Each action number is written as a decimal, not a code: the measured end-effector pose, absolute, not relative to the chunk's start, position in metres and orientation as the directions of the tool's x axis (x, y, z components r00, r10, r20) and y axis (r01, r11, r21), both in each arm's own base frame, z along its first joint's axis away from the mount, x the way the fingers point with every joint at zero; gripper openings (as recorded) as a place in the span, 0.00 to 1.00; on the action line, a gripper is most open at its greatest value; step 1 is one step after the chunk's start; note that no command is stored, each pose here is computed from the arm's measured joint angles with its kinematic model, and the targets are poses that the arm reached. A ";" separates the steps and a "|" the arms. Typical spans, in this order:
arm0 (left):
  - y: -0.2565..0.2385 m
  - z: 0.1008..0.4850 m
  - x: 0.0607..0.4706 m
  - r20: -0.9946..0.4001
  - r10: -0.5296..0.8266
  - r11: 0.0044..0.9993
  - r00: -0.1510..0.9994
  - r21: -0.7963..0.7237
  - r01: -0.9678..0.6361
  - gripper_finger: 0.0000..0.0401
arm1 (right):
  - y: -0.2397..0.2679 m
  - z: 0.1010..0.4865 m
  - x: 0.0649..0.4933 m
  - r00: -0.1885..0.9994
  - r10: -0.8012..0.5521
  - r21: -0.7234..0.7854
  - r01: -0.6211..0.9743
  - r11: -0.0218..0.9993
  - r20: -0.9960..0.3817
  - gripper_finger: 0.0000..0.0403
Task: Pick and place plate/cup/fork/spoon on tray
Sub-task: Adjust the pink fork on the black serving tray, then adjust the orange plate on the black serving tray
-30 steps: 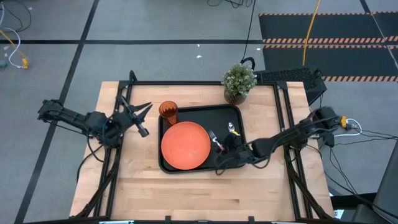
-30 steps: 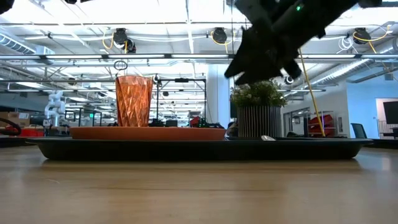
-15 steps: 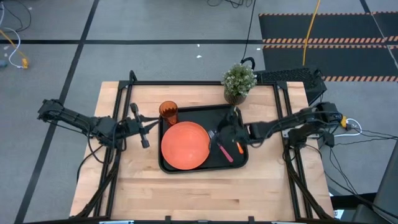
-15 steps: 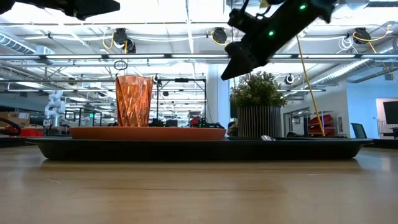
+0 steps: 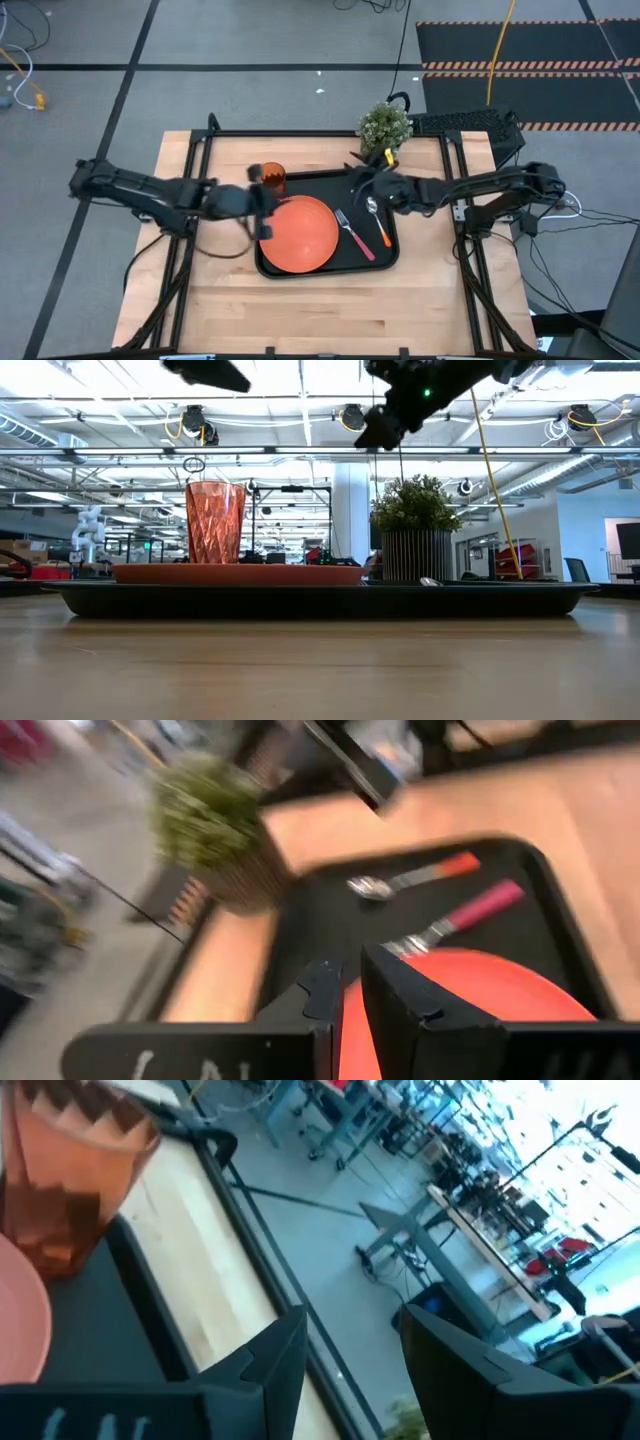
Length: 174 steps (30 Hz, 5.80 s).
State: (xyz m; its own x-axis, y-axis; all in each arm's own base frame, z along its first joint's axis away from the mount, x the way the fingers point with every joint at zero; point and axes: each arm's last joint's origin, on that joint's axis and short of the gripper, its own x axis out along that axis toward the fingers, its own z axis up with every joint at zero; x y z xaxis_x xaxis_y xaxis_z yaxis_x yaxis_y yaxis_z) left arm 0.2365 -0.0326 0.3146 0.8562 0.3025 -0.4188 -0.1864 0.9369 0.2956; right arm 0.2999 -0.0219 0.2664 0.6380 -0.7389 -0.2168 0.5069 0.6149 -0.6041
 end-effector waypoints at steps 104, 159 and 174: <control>0.092 0.158 0.429 -0.886 -0.045 0.988 0.461 -0.107 -0.110 0.43 | -0.015 0.283 0.231 0.703 -0.598 -0.559 0.338 0.757 -0.385 0.39; 0.028 0.179 0.389 -0.995 -0.002 0.986 0.104 0.016 0.169 0.43 | -0.015 0.282 0.230 0.698 -0.599 -0.561 0.334 0.757 -0.393 0.39; 0.031 0.164 0.410 -0.919 -0.027 0.974 0.392 0.065 0.218 0.43 | -0.015 0.282 0.231 0.702 -0.599 -0.559 0.338 0.757 -0.386 0.39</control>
State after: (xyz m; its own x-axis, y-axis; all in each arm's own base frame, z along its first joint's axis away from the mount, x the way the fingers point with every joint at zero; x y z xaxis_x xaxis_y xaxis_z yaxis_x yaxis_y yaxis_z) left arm 0.4097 0.0308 0.1644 0.3924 -0.0266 -0.9194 0.2177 0.9739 0.0647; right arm 0.2309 -0.0146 0.2824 0.7016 -0.5987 -0.3864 0.3378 0.7570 -0.5594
